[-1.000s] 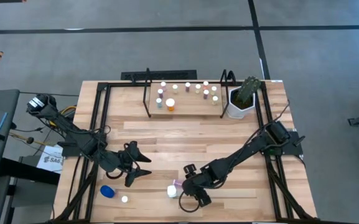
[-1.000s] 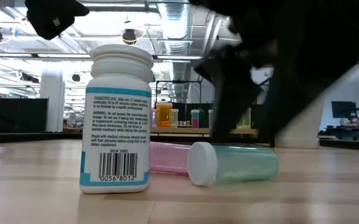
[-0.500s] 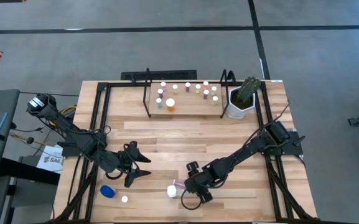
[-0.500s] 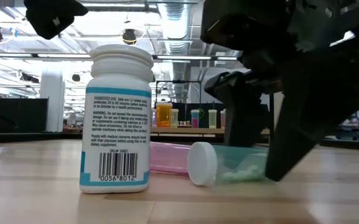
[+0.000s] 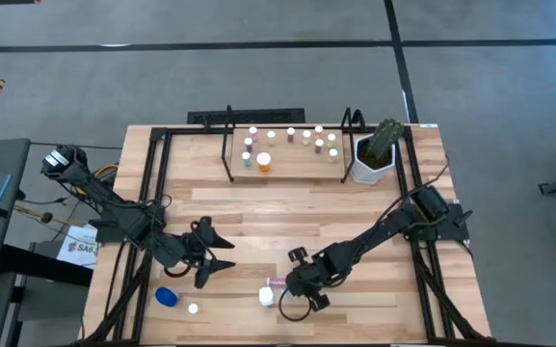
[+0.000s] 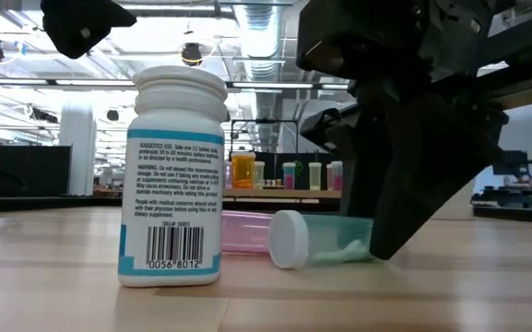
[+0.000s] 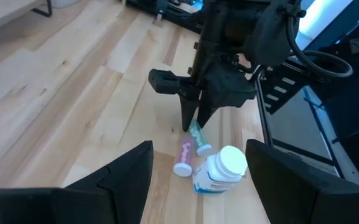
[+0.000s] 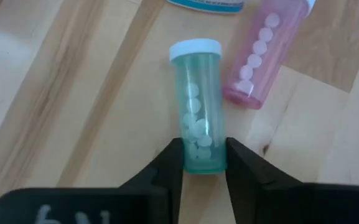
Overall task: Pick and place medicine bottles onto shelf by color
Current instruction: Put the blue pill bottle on the shelf
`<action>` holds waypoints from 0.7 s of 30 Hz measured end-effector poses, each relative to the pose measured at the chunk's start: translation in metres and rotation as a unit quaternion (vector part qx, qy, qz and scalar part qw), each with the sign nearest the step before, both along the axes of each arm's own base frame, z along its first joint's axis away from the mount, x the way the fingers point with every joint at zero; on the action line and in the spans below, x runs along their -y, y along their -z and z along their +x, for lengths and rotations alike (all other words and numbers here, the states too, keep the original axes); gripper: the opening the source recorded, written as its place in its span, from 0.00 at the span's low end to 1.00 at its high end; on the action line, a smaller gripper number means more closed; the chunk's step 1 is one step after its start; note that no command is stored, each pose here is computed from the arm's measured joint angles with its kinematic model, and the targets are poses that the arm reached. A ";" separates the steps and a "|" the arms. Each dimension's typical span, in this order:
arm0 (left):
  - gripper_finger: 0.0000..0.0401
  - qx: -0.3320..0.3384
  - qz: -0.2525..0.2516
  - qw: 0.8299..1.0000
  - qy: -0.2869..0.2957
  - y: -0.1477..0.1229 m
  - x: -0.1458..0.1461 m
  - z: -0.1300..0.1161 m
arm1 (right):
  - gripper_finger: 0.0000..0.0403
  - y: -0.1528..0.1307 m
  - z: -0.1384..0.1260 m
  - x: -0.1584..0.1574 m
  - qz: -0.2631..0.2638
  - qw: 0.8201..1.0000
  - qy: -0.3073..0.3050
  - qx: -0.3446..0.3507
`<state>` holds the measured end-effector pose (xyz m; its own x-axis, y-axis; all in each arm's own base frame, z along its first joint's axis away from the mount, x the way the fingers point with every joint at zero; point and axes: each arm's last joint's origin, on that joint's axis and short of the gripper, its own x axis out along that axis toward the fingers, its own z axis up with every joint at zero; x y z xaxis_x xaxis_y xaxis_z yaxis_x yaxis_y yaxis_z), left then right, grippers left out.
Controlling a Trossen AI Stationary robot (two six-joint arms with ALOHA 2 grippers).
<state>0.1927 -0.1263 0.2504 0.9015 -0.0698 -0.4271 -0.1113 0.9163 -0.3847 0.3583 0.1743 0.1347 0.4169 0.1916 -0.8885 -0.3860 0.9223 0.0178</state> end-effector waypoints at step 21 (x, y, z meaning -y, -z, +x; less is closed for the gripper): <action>0.61 0.141 0.109 0.981 -0.076 -0.029 -0.037 0.030 | 0.29 -0.129 -0.037 0.107 -0.083 0.994 0.031 0.063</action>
